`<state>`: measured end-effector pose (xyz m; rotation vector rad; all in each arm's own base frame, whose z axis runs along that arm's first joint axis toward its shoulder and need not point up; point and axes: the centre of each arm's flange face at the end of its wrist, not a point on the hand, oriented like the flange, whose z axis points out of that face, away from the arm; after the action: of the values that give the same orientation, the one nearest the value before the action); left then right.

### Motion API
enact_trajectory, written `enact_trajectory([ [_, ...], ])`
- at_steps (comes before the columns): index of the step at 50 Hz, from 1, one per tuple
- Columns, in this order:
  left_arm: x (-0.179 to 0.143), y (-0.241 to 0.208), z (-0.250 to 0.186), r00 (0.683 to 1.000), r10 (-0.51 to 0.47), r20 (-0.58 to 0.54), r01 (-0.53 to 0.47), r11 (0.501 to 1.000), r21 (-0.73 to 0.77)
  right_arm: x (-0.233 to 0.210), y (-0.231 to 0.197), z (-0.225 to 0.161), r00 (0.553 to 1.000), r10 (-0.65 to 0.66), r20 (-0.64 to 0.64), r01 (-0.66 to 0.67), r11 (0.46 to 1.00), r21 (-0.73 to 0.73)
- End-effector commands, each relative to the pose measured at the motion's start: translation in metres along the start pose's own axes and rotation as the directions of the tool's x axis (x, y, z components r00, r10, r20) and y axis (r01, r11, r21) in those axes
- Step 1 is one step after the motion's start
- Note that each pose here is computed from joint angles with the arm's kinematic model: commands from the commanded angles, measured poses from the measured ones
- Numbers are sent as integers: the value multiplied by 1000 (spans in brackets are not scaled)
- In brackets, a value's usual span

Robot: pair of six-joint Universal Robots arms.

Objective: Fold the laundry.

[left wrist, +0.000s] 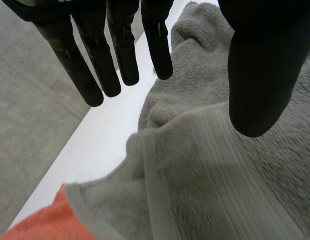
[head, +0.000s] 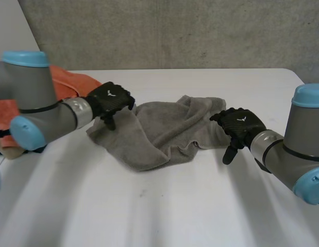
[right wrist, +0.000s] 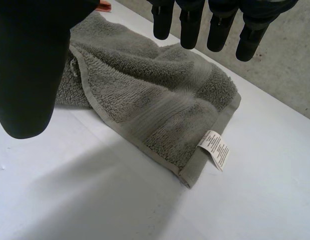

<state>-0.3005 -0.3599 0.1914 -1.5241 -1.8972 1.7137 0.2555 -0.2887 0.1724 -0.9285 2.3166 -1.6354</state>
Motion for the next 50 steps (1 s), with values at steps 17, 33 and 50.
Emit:
enact_trajectory([
  [17,19,26,59,994,105,27,-102,990,-94,3,6,4,1000,-3,-21,3,999,34],
  [33,21,34,65,975,217,40,-212,971,-108,14,4,7,999,0,-47,2,999,44],
  [50,-29,-74,-23,925,217,312,-200,976,-88,14,-5,2,1000,15,-19,-14,999,41],
])
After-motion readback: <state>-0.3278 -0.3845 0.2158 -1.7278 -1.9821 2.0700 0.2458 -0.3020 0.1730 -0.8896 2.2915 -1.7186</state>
